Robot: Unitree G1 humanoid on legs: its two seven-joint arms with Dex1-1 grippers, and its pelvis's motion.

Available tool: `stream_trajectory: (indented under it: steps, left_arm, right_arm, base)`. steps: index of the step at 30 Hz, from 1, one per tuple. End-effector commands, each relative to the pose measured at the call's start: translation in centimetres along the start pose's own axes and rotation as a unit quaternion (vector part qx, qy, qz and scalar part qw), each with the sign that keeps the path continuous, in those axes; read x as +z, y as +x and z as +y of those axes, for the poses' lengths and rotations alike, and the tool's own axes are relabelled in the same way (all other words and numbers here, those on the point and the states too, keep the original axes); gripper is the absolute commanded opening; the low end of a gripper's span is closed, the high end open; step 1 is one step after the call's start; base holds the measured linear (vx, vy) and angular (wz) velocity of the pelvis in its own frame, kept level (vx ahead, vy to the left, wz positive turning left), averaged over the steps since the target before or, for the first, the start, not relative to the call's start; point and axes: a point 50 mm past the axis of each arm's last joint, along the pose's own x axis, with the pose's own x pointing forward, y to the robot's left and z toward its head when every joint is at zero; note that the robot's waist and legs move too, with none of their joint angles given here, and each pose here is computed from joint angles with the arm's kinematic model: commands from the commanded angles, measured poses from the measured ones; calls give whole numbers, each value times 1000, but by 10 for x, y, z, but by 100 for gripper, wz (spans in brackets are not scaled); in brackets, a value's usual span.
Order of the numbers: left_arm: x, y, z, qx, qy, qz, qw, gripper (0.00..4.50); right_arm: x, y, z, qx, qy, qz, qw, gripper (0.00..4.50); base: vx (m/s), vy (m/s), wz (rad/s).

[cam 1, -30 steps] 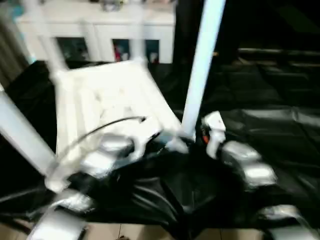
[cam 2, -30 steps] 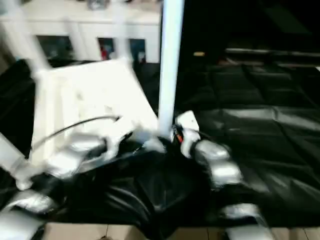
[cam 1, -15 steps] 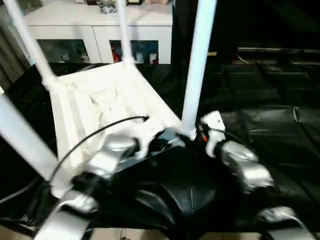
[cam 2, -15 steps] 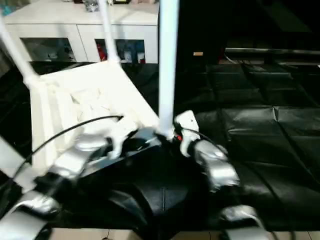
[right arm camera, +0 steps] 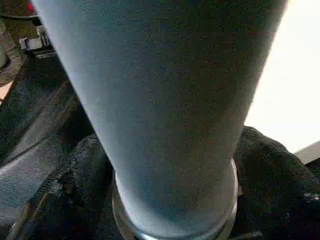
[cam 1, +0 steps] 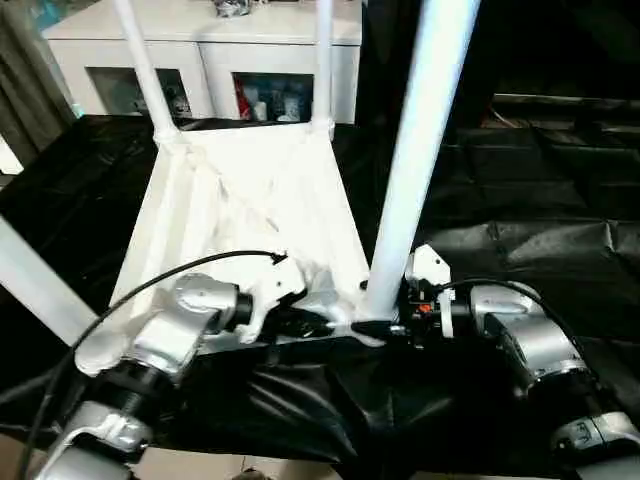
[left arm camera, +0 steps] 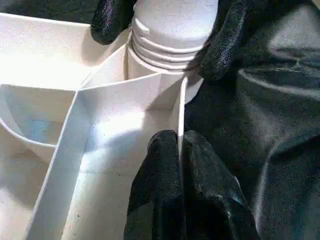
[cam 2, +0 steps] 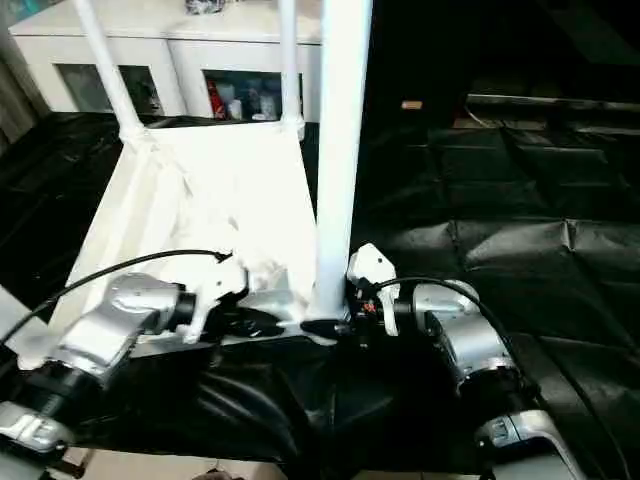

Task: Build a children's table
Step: Rotate leg to tighten

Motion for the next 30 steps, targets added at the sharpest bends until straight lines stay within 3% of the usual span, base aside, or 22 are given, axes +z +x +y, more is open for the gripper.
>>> stream_trajectory:
  steps: [1, 8, 12, 13, 14, 15, 17, 18, 20, 21, 23, 25, 27, 30]
  left_arm:
    - [11, -4, 1, -9, 21, -18, 1000, 0]
    - [12, -1, 5, 20, 13, -29, 999, 0]
    - [14, 5, 13, 83, -7, -38, 996, 0]
    - [18, 13, 19, 124, -22, -48, 991, 0]
    - [18, 13, 19, 124, -22, -48, 991, 0]
    - [21, 21, 23, 155, -31, -54, 986, 0]
    - [22, 24, 23, 161, -33, -55, 985, 0]
    - [27, 36, 26, 188, -41, -62, 979, 0]
    - [32, 44, 26, 200, -47, -69, 976, 0]
    - [37, 54, 25, 208, -47, -77, 974, 0]
    - [39, 57, 24, 208, -46, -78, 974, 0]
    - [43, 64, 20, 193, -39, -86, 977, 0]
    - [44, 65, 18, 183, -35, -89, 978, 0]
    - [44, 61, 12, 140, -18, -97, 985, 0]
  right_arm:
    - [5, 2, -2, 8, -4, -1, 1000, 336]
    - [2, 9, 3, 3, 15, -19, 1000, 284]
    - [-9, 16, -3, -89, 36, -12, 995, 271]
    - [-18, 23, -8, -163, 70, -10, 984, 271]
    - [-18, 23, -8, -163, 70, -10, 984, 270]
    - [-24, 31, -10, -219, 99, -11, 971, 270]
    - [-25, 33, -11, -234, 108, -11, 966, 270]
    - [-27, 43, -13, -289, 140, -21, 947, 270]
    - [-26, 51, -13, -318, 154, -25, 935, 269]
    - [-21, 62, -10, -319, 149, -29, 936, 269]
    - [-17, 67, -8, -312, 141, -32, 939, 269]
    - [-5, 77, -2, -275, 97, -53, 955, 269]
    - [-3, 75, -3, -268, 97, -63, 956, 339]
    - [2, 63, -6, -230, 90, -78, 966, 345]
  base:
    - [0, 0, 0]
    - [0, 0, 0]
    - [0, 0, 0]
    - [0, 0, 0]
    - [0, 0, 0]
    - [0, 0, 0]
    - [0, 0, 0]
    - [0, 0, 0]
    - [0, 0, 0]
    - [0, 0, 0]
    - [0, 0, 0]
    - [0, 0, 0]
    - [0, 0, 0]
    - [0, 0, 0]
